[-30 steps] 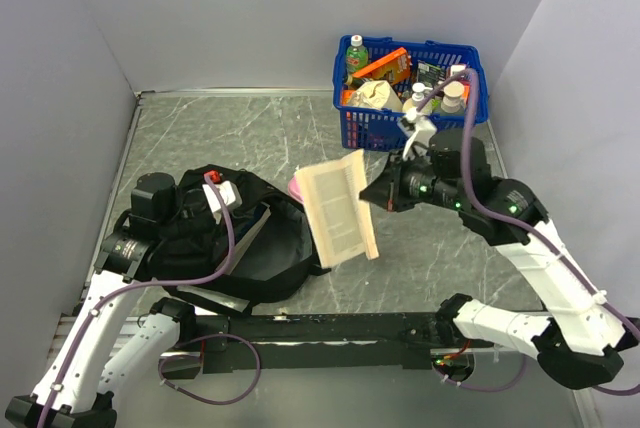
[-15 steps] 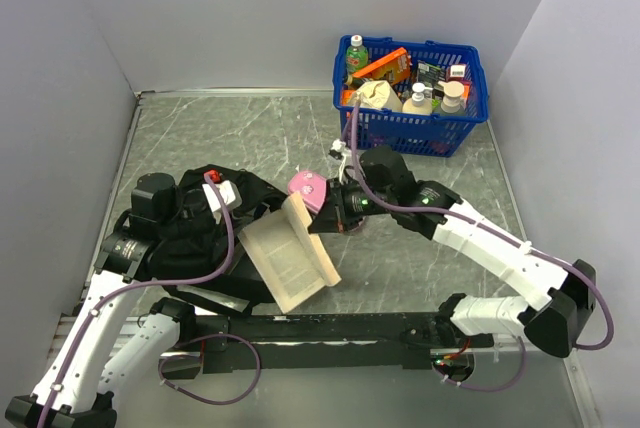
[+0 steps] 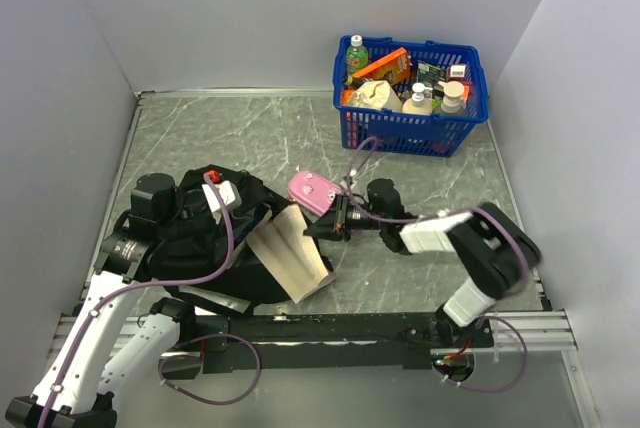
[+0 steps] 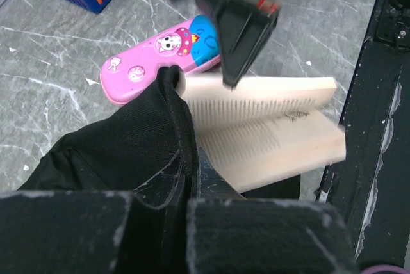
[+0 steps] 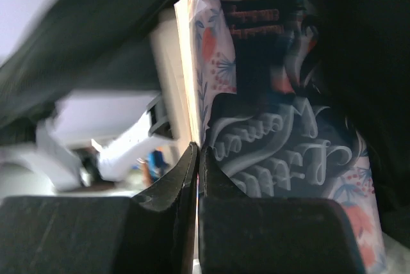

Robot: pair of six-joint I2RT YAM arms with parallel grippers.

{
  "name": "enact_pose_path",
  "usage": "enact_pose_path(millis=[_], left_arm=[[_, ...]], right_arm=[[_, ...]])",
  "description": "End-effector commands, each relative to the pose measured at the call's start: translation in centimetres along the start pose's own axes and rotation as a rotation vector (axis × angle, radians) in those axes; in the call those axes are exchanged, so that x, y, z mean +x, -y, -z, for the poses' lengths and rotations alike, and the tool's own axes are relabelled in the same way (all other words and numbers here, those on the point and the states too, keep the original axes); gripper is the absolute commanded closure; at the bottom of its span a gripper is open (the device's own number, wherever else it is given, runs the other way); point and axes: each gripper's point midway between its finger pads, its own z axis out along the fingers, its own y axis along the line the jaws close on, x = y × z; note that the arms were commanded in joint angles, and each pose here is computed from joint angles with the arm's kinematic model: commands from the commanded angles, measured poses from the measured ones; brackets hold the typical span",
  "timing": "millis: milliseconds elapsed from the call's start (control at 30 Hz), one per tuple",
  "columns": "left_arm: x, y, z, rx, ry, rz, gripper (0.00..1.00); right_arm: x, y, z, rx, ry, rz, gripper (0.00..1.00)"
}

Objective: Pack the student bag
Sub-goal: Place the book in the student bag.

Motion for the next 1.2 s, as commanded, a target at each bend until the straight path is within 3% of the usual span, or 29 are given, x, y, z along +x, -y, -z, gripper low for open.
enact_pose_path(millis=[0, 67, 100, 133, 200, 233, 300, 333, 400, 500, 733, 867, 900, 1000, 1167], left_arm=[[-3.7, 0.4, 0.9, 0.018, 0.106, -0.095, 0.99], [-3.5, 0.4, 0.8, 0.015, 0.101, -0.098, 0.99], [-3.5, 0.5, 0.8, 0.018, 0.101, -0.097, 0.99], [-3.3, 0.4, 0.7, 0.018, 0.097, -0.094, 0.99], [-3.3, 0.5, 0.7, 0.019, 0.100, -0.093, 0.99], [-3.2, 0.5, 0.7, 0.018, 0.099, -0.093, 0.99], [-3.1, 0.4, 0.7, 0.017, 0.097, -0.095, 0.99], [-3.0, 0.4, 0.6, 0.018, 0.095, -0.095, 0.99], [-3.0, 0.4, 0.6, 0.018, 0.097, -0.095, 0.99], [-3.0, 0.4, 0.6, 0.016, 0.094, -0.095, 0.99], [-3.3, 0.3, 0.8, 0.016, 0.091, -0.108, 0.99], [-3.2, 0.4, 0.8, 0.019, 0.087, -0.108, 0.99], [-3.1, 0.4, 0.7, 0.020, 0.087, -0.107, 0.99], [-3.7, 0.4, 0.8, 0.024, 0.093, -0.109, 0.99], [-4.0, 0.3, 1.0, 0.019, 0.098, -0.114, 0.99]], right_arm=[[1.7, -3.6, -2.2, -0.099, -0.153, 0.050, 1.00], [1.8, -5.2, -3.8, -0.050, -0.172, 0.239, 1.00], [2.1, -4.3, -4.0, 0.031, -0.184, 0.220, 1.00], [2.6, -4.5, -4.2, 0.044, -0.204, 0.240, 0.78], [2.2, -4.1, -4.0, 0.096, -0.190, 0.269, 0.54], [2.0, -4.2, -3.5, 0.111, -0.177, 0.333, 0.37], [1.6, -3.9, -2.8, 0.168, -0.154, 0.375, 0.27], [1.3, -3.3, -2.1, 0.225, -0.132, 0.409, 0.14], [1.1, -2.7, -1.3, 0.286, -0.120, 0.426, 0.04], [0.7, -1.6, 0.9, 0.385, -0.052, 0.406, 0.00], [3.8, 4.1, 7.2, 0.554, 0.013, 0.069, 0.00], [6.1, 4.5, 7.6, 0.466, -0.017, -0.059, 0.00], [6.9, 4.0, 7.1, 0.411, -0.080, -0.108, 0.00], [7.5, 4.5, 7.3, 0.471, -0.122, -0.163, 0.00], [7.9, 4.5, 6.4, 0.371, -0.078, -0.298, 0.00]])
